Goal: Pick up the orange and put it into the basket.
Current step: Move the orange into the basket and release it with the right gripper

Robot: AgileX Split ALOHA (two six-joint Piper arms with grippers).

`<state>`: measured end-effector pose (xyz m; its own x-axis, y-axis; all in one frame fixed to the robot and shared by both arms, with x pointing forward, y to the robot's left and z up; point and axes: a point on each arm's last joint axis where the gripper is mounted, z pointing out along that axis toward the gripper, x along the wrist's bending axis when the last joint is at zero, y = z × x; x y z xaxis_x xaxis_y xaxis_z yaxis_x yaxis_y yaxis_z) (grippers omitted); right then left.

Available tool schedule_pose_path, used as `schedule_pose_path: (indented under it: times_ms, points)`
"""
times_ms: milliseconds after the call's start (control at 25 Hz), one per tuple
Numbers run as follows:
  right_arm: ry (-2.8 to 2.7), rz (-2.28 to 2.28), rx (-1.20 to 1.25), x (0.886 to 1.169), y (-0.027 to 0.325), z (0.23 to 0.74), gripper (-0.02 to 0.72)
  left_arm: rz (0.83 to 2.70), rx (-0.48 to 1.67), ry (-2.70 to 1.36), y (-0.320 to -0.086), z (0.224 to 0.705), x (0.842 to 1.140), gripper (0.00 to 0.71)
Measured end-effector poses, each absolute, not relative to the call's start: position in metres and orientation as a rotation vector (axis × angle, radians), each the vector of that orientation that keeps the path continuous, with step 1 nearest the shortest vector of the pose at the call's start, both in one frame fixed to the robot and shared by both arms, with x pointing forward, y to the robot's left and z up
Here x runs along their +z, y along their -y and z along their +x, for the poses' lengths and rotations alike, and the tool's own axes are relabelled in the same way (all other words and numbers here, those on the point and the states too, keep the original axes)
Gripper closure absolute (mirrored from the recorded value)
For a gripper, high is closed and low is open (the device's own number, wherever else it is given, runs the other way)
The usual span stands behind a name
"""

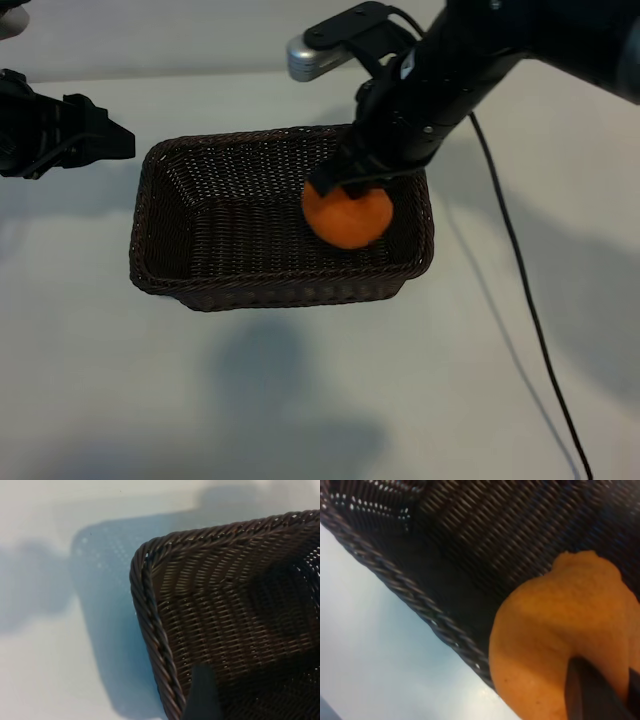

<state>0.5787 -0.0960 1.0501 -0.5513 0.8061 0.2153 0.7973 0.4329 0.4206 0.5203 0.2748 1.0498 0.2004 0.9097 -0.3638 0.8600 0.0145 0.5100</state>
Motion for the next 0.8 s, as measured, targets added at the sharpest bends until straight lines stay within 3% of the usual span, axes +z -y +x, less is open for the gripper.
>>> schedule_pose_path:
  times_ms: [240, 640, 800]
  points:
    - [-2.658, 1.464, 0.741, 1.038, 0.092, 0.586, 0.656, 1.831, 0.096, -1.652, -0.275, 0.520, 1.050, 0.120]
    - [-2.729, 1.469, 0.648, 0.974, 0.081, 0.608, 0.656, 1.810, 0.082, -1.653, -0.273, 0.521, 1.051, 0.120]
    - [-2.732, 1.479, 0.638, 0.966, 0.080, 0.610, 0.654, 1.810, 0.083, -1.653, -0.273, 0.521, 1.051, 0.120]
